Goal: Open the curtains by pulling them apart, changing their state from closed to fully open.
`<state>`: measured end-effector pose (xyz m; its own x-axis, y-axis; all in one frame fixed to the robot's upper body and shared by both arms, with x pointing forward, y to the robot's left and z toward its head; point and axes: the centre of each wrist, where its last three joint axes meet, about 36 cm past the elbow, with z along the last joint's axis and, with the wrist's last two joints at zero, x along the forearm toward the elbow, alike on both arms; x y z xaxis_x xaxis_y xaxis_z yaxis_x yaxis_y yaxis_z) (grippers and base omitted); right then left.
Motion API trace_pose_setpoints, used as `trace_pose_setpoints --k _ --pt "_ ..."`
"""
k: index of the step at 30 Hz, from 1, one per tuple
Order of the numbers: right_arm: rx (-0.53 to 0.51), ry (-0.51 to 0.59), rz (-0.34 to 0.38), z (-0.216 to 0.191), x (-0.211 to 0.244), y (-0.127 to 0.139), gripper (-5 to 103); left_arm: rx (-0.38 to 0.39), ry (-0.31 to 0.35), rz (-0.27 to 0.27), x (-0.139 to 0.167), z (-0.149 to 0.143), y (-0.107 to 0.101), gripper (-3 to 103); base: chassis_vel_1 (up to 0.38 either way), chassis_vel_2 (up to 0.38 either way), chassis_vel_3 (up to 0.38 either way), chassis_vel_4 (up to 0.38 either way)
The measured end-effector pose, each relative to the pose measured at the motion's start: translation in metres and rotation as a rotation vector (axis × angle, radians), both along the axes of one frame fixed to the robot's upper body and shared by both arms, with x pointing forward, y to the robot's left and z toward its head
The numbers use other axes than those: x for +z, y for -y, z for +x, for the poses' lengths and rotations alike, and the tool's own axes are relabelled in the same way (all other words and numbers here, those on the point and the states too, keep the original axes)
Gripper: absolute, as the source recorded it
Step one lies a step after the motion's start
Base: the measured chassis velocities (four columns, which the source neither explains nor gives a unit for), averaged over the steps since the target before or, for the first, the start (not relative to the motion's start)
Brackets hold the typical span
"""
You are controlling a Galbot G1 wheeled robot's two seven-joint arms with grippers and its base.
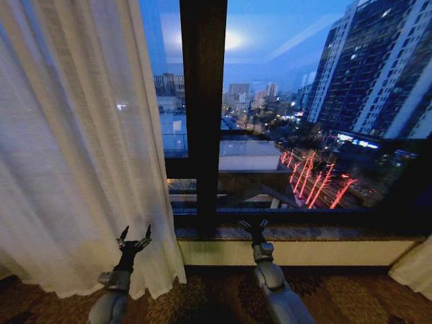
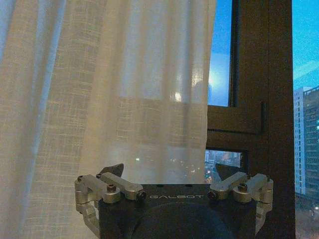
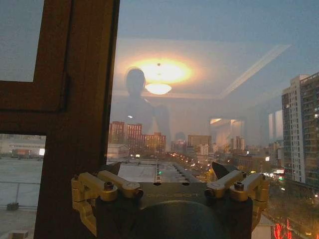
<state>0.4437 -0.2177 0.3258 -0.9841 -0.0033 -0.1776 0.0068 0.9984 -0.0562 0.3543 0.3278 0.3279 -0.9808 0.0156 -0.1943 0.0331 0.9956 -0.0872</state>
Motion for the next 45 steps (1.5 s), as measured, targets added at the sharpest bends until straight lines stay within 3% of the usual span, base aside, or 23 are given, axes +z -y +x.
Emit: trace_pose_setpoints --k 45 --pt "0.0 0.0 0.0 0.0 0.0 0.0 100 0.0 -0.001 0.0 0.0 0.0 0.0001 100 0.0 0.0 0.0 0.0"
